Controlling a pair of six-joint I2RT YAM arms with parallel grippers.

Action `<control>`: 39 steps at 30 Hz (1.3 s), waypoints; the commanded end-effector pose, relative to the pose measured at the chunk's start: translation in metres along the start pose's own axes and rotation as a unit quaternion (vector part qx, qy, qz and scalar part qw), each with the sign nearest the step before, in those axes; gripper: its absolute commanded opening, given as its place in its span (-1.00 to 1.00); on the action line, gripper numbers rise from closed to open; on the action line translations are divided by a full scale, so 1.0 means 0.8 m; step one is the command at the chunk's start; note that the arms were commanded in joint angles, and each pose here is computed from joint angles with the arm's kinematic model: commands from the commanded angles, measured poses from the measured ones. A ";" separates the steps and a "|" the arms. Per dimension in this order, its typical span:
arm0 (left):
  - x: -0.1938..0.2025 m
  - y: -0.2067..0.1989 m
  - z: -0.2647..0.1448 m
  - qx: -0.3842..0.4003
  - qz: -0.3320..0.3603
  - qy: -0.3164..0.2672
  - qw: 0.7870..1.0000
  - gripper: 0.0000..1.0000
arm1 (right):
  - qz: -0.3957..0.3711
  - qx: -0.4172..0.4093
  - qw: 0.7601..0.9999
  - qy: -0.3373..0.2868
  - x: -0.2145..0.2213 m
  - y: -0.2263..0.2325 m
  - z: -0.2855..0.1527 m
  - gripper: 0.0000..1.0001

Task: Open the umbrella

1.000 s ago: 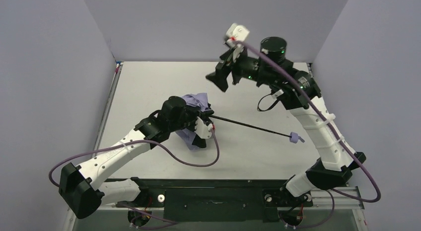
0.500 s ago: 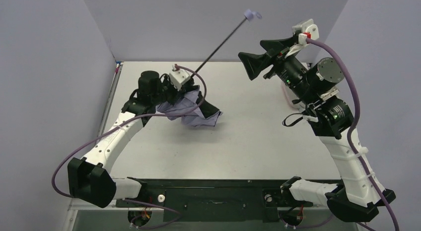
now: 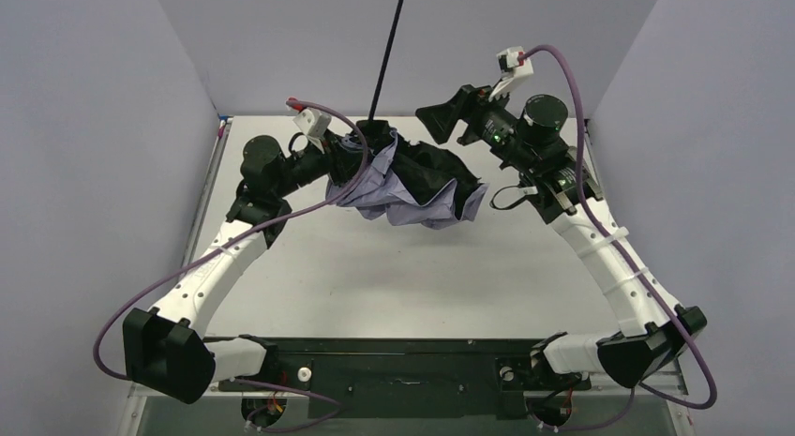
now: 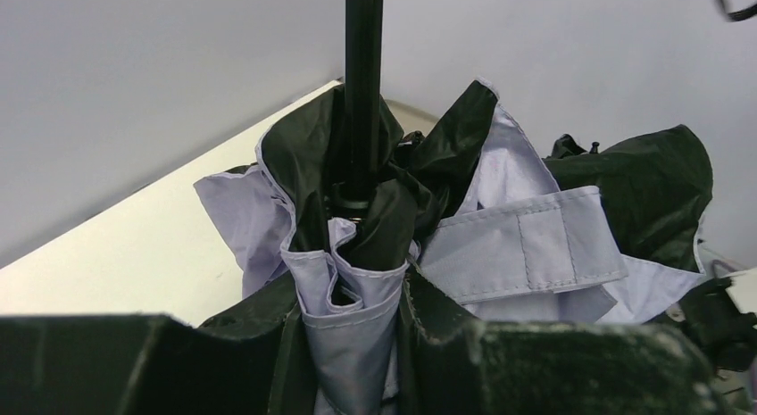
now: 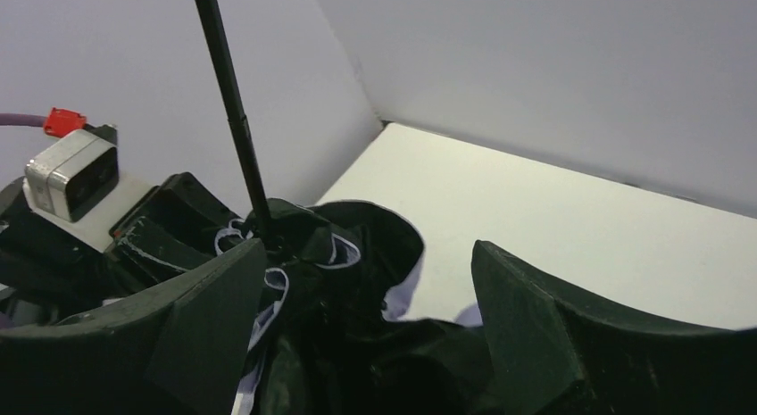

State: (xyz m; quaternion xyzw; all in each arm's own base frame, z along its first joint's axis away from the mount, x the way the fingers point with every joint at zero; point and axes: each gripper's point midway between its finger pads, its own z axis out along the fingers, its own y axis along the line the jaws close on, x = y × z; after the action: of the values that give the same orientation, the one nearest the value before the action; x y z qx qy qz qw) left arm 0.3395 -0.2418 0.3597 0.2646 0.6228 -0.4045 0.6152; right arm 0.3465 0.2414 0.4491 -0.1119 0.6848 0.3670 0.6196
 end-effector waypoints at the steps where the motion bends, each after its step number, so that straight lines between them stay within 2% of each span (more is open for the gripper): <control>1: -0.047 -0.053 0.002 0.071 0.002 -0.064 0.995 -1.00 | 0.026 -0.131 0.989 -0.054 -0.050 0.074 0.012 0.61; 8: -0.034 -0.090 0.010 0.115 0.015 -0.057 0.992 -1.00 | 0.009 -0.159 0.987 -0.034 -0.035 0.099 0.044 0.60; 11: -0.032 -0.093 0.010 0.122 0.018 -0.056 0.991 -1.00 | 0.011 -0.157 0.987 -0.028 -0.030 0.096 0.054 0.49; 12: -0.031 -0.093 0.010 0.124 0.018 -0.055 0.991 -1.00 | 0.012 -0.159 0.987 -0.030 -0.033 0.098 0.054 0.37; 13: -0.029 -0.092 0.011 0.124 0.018 -0.053 0.991 -1.00 | 0.012 -0.162 0.986 -0.028 -0.031 0.098 0.056 0.13; 14: -0.028 -0.092 0.011 0.124 0.021 -0.052 0.991 -1.00 | 0.011 -0.166 0.986 -0.029 -0.033 0.100 0.057 -0.01; 15: -0.024 -0.089 0.013 0.120 0.019 -0.046 0.992 -1.00 | 0.009 -0.170 0.985 -0.028 -0.033 0.103 0.057 -0.29; 16: -0.024 -0.087 0.013 0.117 0.021 -0.046 0.992 -1.00 | 0.004 -0.172 0.985 -0.026 -0.032 0.103 0.058 -0.49; 17: -0.022 -0.084 0.014 0.113 0.019 -0.044 0.992 -1.00 | -0.005 -0.172 0.985 -0.028 -0.033 0.102 0.058 -0.87; 19: -0.023 -0.078 0.012 0.106 0.017 -0.042 0.993 -0.96 | -0.018 -0.154 0.988 -0.011 -0.023 0.092 0.057 -1.00; 20: -0.024 -0.076 0.012 0.103 0.015 -0.041 0.994 -0.84 | -0.027 -0.149 0.988 -0.010 -0.023 0.089 0.055 -1.00; 21: -0.024 -0.071 0.009 0.097 0.012 -0.038 0.995 -0.38 | -0.040 -0.135 0.990 -0.005 -0.019 0.080 0.055 -1.00; 22: -0.025 -0.064 0.005 0.087 0.009 -0.038 0.995 -0.15 | -0.050 -0.127 0.991 -0.005 -0.021 0.076 0.051 -1.00; 23: -0.025 -0.060 0.000 0.080 0.004 -0.034 0.996 0.24 | -0.076 -0.107 0.991 0.004 -0.013 0.063 0.051 -1.00; 25: -0.027 -0.042 -0.012 0.051 -0.008 -0.030 0.998 0.58 | -0.136 -0.071 0.988 0.016 -0.004 0.043 0.044 -1.00; 29: -0.015 0.001 -0.043 -0.014 -0.030 -0.017 0.999 0.89 | -0.282 0.031 0.957 0.062 0.026 -0.011 0.030 -1.00; 31: -0.008 0.022 -0.057 -0.048 -0.042 -0.011 0.998 0.99 | -0.321 0.070 0.941 0.083 0.042 -0.033 0.024 -1.00; 34: 0.001 0.050 -0.072 -0.087 -0.065 -0.007 0.994 0.95 | -0.365 0.123 0.917 0.101 0.061 -0.056 0.018 -1.00; 39: 0.008 0.055 -0.073 -0.091 -0.090 -0.009 0.992 0.94 | -0.386 0.157 0.903 0.104 0.068 -0.063 0.027 -1.00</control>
State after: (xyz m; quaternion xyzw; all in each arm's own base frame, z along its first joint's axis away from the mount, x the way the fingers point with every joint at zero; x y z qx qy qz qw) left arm 0.3437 -0.1714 0.3421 0.1664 0.6680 -0.3885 0.6125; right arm 0.3704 0.2556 0.3379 -0.3379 0.7300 0.0509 0.5919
